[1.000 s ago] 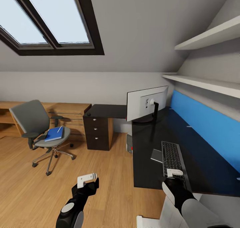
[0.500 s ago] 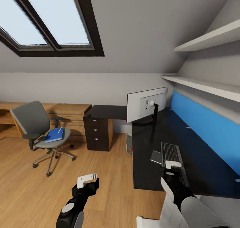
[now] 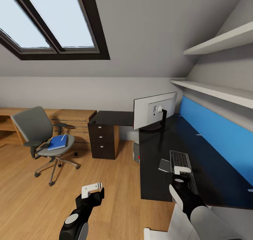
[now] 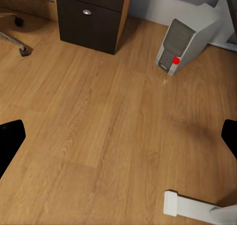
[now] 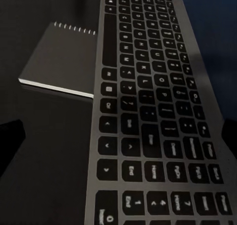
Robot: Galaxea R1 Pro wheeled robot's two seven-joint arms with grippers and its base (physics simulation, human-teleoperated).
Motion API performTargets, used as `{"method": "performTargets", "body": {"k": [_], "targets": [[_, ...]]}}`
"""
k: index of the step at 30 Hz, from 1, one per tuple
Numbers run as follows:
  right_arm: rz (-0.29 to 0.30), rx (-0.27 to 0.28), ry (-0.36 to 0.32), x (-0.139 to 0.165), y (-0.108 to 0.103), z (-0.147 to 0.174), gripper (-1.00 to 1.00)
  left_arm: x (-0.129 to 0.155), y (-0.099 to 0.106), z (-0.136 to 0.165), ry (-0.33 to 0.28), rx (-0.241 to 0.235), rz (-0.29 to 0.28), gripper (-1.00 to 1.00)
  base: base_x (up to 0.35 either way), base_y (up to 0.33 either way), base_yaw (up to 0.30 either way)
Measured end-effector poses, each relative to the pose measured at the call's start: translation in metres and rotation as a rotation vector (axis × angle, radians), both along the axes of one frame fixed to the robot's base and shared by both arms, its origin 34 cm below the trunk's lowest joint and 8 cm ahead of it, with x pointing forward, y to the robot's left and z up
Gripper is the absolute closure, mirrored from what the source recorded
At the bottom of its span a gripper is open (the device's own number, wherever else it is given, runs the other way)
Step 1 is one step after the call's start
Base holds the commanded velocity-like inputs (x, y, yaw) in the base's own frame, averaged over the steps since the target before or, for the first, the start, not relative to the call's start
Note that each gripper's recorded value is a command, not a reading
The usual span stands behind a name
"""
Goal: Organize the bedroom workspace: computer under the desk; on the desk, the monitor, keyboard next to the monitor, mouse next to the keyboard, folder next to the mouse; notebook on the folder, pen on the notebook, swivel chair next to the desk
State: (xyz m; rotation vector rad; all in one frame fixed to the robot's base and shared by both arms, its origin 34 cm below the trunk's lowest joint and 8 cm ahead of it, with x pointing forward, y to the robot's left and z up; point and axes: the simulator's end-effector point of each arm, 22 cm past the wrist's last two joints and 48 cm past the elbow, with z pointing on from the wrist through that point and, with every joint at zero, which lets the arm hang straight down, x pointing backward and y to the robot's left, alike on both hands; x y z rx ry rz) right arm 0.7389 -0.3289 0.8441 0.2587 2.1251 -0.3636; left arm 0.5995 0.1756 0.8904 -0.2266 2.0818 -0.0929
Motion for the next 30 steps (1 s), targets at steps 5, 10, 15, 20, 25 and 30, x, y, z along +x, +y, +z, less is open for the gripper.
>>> {"method": "performTargets", "body": {"k": [5, 10, 15, 20, 25, 30], "targets": [[0.001, 0.001, -0.011, 0.002, 0.0, 0.004, -1.0, -0.002, -0.001, -0.008, 0.018, 0.004, -0.004, -1.0, 0.0, -0.089, 0.0], [0.001, 0.002, -0.016, 0.003, -0.001, 0.006, -1.0, -0.004, -0.003, -0.014, 0.032, 0.007, -0.008, -1.0, 0.0, -0.286, 0.0], [-0.001, 0.003, -0.016, 0.003, -0.002, 0.006, -1.0, -0.004, -0.003, -0.015, 0.033, 0.007, -0.008, -1.0, 0.0, -0.318, 0.0], [-0.001, 0.003, -0.016, 0.003, -0.003, 0.006, -1.0, -0.004, -0.003, -0.015, 0.033, 0.008, -0.008, -1.0, 0.0, -0.326, 0.0], [0.008, 0.007, -0.016, 0.003, -0.011, 0.006, -1.0, -0.004, -0.002, -0.013, 0.03, 0.007, -0.006, -1.0, 0.151, -0.23, 0.0], [0.069, 0.042, -0.014, 0.006, -0.006, 0.002, -1.0, -0.004, -0.002, -0.012, 0.027, 0.005, -0.005, -1.0, 0.28, -0.067, 0.0]]}}
